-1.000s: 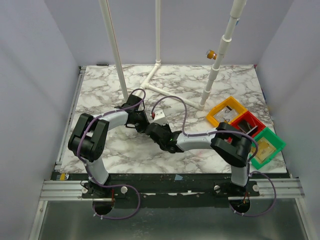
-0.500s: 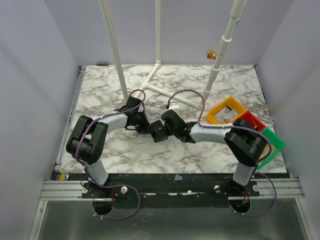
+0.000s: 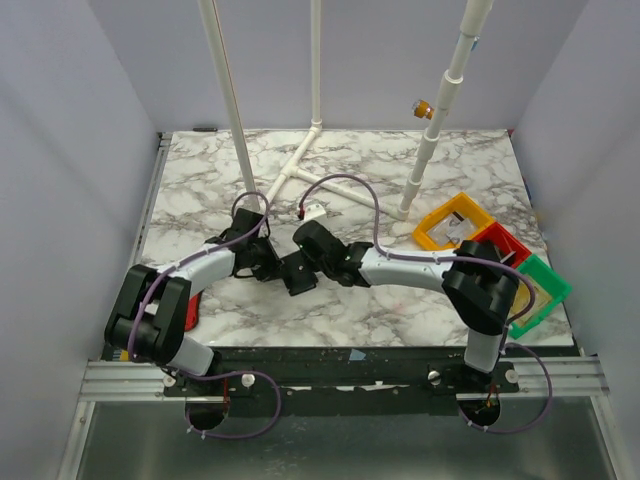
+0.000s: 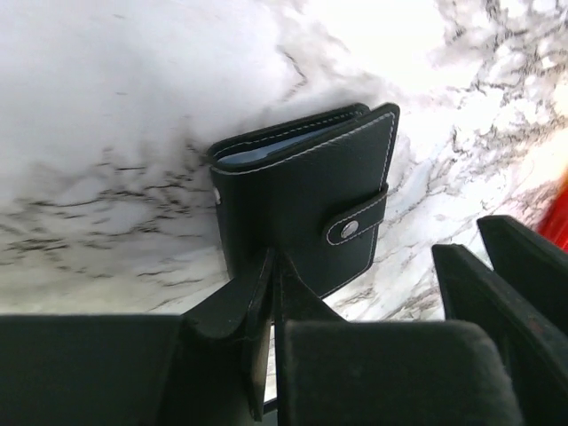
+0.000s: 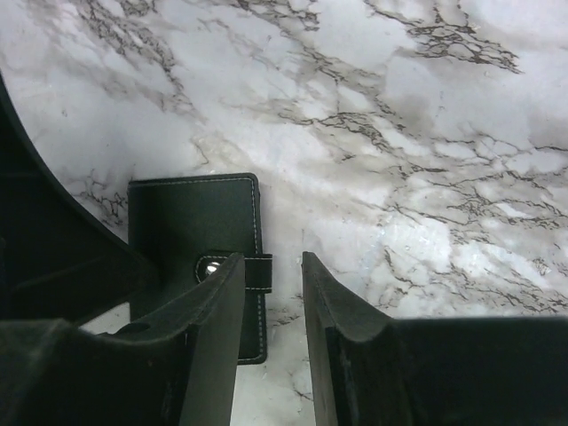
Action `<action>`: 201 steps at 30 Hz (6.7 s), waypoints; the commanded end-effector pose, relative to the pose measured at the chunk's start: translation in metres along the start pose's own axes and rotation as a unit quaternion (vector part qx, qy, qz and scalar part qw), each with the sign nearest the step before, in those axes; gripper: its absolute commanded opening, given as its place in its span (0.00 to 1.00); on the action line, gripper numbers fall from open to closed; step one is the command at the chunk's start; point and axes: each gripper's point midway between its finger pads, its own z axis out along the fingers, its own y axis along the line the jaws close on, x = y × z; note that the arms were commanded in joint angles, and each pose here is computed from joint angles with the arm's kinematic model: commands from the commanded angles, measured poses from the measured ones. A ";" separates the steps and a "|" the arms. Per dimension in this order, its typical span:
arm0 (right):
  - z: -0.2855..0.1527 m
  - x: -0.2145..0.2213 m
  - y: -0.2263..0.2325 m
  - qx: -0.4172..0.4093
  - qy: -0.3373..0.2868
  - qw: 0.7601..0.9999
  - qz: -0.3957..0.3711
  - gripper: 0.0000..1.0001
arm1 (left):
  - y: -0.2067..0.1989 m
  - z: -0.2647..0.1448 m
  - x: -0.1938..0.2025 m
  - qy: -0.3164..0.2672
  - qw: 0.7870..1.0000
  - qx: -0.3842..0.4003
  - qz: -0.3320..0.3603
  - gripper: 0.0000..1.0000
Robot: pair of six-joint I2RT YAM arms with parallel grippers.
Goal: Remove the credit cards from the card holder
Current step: Open the card holder at the center of the board.
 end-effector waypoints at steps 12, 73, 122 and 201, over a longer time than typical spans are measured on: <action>0.003 0.028 0.038 0.035 0.040 0.993 -0.109 0.42 | 0.039 -0.039 -0.036 -0.080 0.996 0.007 -0.049 0.10; 0.017 0.057 0.015 -0.037 0.124 0.988 0.081 0.01 | 0.004 0.029 -0.007 0.012 0.998 0.001 -0.068 0.00; 0.016 0.034 0.012 0.039 0.099 0.994 -0.027 0.51 | 0.012 -0.035 -0.035 -0.079 0.996 -0.034 0.014 0.03; -0.009 0.066 -0.118 0.156 0.122 0.977 0.082 0.01 | -0.025 0.020 -0.025 -0.010 0.996 -0.035 0.078 0.06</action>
